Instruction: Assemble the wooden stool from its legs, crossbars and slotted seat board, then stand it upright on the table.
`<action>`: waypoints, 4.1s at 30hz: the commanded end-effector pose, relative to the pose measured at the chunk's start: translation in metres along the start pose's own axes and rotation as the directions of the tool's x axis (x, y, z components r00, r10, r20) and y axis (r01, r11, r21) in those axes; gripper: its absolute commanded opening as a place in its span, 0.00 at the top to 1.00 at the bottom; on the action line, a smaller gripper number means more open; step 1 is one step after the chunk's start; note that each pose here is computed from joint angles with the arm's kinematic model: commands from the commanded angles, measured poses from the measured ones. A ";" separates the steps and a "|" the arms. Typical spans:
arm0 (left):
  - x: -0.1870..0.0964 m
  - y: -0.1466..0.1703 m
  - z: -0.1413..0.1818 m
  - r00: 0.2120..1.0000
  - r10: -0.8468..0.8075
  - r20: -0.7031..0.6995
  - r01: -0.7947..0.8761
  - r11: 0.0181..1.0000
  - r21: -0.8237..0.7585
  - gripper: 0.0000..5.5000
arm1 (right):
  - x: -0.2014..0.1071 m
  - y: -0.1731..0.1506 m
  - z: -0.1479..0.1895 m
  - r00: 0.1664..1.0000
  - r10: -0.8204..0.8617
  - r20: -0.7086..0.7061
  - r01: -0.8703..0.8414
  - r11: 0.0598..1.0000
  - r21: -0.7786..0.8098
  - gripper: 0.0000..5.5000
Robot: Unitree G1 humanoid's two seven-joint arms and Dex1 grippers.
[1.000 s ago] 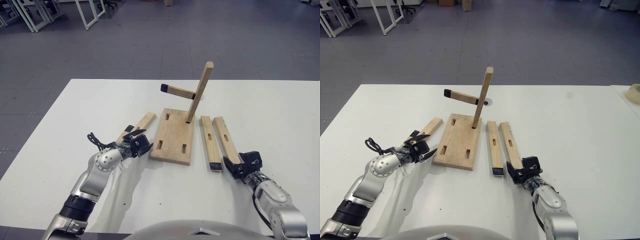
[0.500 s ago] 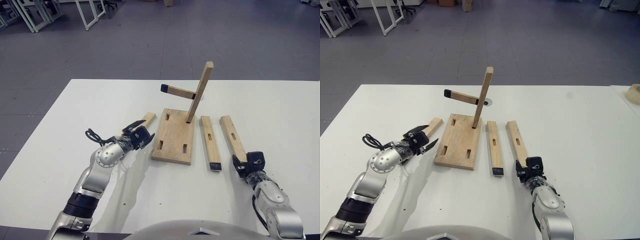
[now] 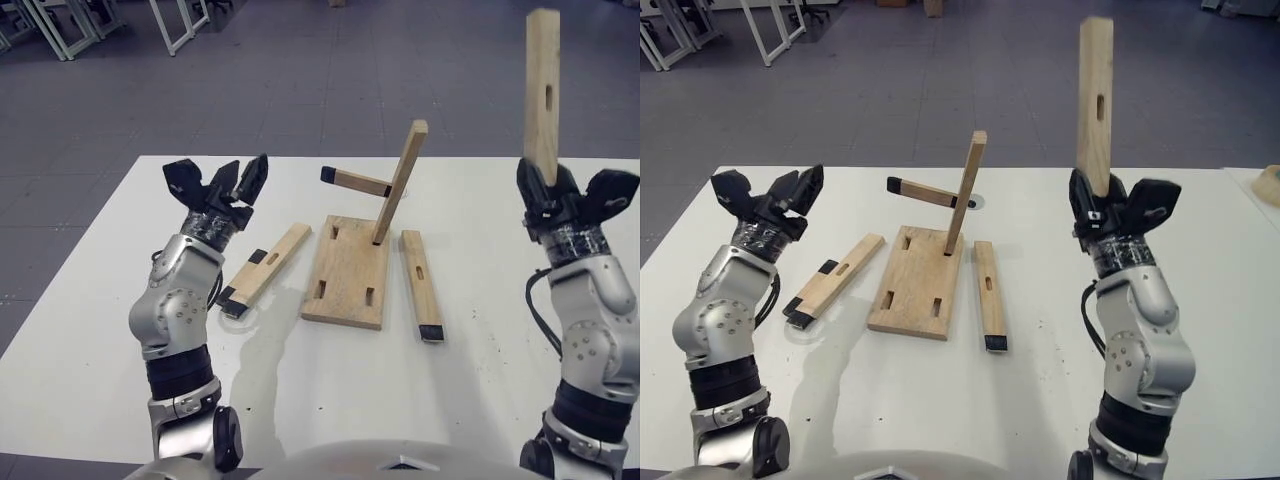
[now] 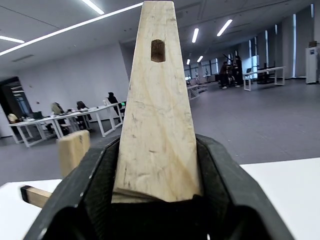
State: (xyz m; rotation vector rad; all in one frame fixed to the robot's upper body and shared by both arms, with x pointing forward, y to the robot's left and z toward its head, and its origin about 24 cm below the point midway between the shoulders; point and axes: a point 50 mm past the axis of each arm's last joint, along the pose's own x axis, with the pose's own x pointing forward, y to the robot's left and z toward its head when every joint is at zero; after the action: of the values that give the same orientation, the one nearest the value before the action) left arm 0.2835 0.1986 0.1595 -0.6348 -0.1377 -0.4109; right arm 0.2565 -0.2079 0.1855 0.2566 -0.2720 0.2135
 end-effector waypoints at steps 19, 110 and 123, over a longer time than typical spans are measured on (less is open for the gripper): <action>-0.013 -0.089 0.002 0.797 -0.585 -0.153 0.475 0.762 -0.440 0.18 | 0.020 0.088 0.009 0.404 0.915 0.001 -0.750 0.331 0.573 0.62; -0.013 -0.013 -0.011 0.874 -0.257 -0.413 0.347 0.924 0.160 0.61 | -0.010 0.048 -0.132 -0.078 0.240 -0.968 -0.761 -0.641 -0.098 0.34; -0.009 0.008 -0.055 0.863 -0.289 -0.414 0.362 0.926 0.107 0.61 | -0.002 0.014 -0.107 0.075 0.265 -0.961 -0.603 -0.756 -0.256 0.34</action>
State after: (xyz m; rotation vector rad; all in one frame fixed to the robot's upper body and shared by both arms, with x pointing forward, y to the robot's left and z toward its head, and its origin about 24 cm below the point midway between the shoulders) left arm 0.2695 0.1729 0.0987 -0.3378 0.1568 -0.8478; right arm 0.2770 -0.1575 0.0932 -1.8091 -0.2299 1.5878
